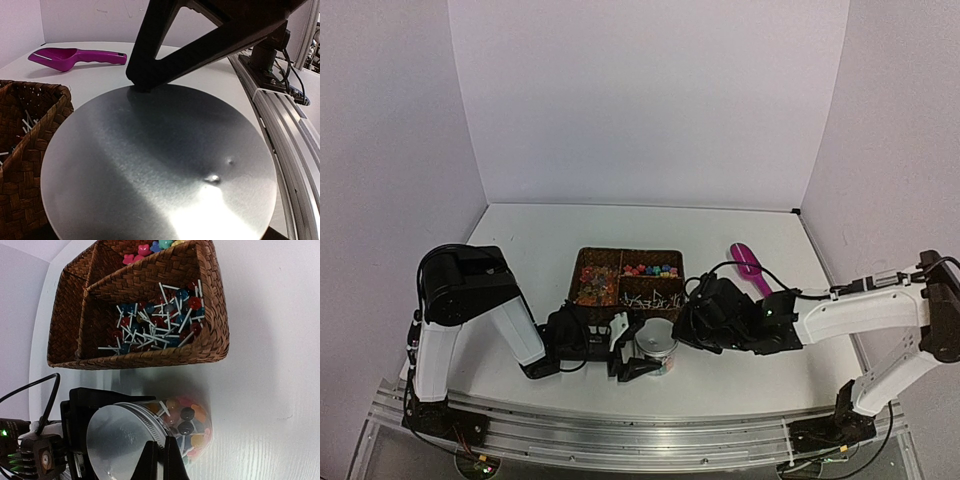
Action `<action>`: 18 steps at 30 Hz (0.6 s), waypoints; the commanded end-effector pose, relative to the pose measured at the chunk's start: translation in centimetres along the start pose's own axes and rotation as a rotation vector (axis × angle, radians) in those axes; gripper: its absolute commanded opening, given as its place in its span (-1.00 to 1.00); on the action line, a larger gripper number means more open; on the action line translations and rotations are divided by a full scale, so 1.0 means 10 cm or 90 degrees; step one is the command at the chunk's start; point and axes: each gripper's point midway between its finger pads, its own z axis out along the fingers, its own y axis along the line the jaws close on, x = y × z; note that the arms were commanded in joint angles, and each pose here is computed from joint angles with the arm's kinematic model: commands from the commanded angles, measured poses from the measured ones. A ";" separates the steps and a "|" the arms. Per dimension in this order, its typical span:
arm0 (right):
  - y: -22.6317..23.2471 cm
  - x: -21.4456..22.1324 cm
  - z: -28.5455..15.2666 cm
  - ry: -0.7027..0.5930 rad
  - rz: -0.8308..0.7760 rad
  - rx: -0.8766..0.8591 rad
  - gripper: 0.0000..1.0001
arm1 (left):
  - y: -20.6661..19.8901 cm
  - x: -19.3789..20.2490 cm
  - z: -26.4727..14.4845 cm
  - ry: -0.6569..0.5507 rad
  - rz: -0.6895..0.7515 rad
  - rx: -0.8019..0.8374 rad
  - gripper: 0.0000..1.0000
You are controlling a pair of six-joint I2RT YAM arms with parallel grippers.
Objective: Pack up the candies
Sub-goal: Screw the bottle lid onto the packing bottle.
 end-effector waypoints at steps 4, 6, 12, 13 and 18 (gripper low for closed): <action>-0.03 1.41 -0.38 0.308 0.012 -0.020 -0.87 | 0.39 0.14 0.04 0.045 -0.030 -0.114 0.26; 0.02 1.47 -0.41 0.315 0.014 -0.024 -0.81 | 0.38 0.12 0.04 0.042 -0.026 -0.112 0.26; 0.14 1.46 -0.54 0.315 0.026 -0.046 -0.55 | 0.26 0.10 0.02 0.034 -0.008 -0.071 0.25; 0.15 1.41 -0.57 0.302 0.032 -0.052 -0.52 | 0.20 0.10 0.01 0.033 -0.001 -0.053 0.24; 0.28 0.47 -0.78 0.151 0.092 -0.108 -0.42 | -0.11 0.09 -0.04 0.031 0.031 0.049 0.24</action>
